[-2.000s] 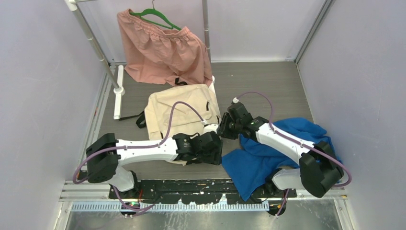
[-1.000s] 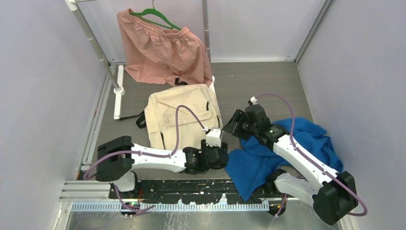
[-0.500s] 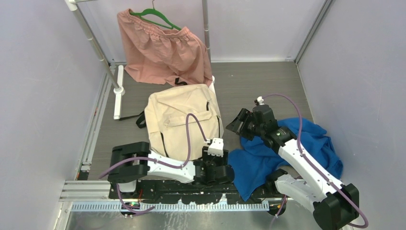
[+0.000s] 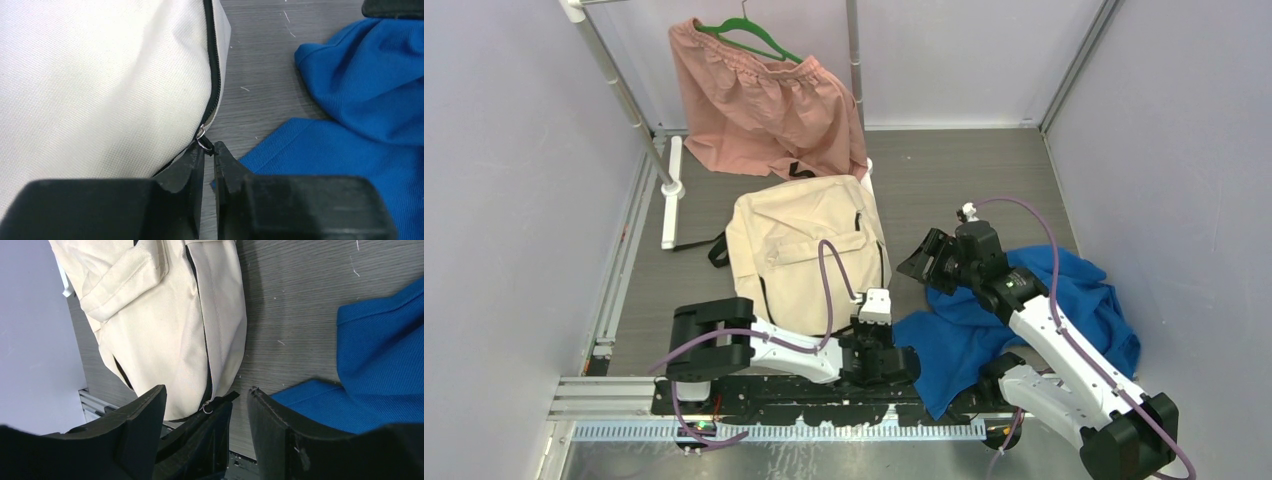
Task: Pack the student bag
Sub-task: Zip the student bag at the center of the board.
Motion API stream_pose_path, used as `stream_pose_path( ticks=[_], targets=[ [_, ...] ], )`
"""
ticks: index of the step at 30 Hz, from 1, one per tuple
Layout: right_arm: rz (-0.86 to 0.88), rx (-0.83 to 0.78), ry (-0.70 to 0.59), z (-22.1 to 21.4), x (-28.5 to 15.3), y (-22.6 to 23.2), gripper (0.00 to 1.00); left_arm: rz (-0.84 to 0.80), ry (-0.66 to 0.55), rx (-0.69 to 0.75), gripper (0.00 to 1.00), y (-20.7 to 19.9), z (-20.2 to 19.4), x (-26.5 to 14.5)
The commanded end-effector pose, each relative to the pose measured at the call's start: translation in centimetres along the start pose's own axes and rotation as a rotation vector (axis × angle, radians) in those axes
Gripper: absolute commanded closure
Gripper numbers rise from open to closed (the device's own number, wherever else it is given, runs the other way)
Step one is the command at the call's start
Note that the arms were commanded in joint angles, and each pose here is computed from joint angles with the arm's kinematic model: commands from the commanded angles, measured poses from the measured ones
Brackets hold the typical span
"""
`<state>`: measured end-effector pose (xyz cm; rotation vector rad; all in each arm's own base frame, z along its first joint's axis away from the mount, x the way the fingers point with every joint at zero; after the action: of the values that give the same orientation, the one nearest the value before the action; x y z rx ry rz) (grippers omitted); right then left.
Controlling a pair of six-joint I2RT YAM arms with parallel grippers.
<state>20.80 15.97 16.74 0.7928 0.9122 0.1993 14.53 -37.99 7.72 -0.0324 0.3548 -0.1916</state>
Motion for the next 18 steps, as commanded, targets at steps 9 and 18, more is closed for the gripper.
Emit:
stream_pose_path(
  ticks=[9, 18],
  targets=[
    [0.027, -0.015, 0.023, 0.1, 0.1, 0.3, 0.34, -0.089, 0.051, -0.121, 1.0, 1.5, 3.4, -2.0],
    [0.123, 0.203, 0.091, -1.0, 2.6, 1.6, 0.34, -0.259, 0.18, -0.157, 1.0, 2.4, 4.4, -2.8]
  ],
)
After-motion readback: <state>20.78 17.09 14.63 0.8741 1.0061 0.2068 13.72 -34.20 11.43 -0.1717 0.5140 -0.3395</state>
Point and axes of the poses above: each gripper's point midway between its finger pads, its own x axis out along the fingers, its own y axis along the line the jaws close on, z = x × y, the point moved 2 cm from there along -x, back along the fingers, and after that the axes turned 6 degrees about x, right-handed, at the moved point
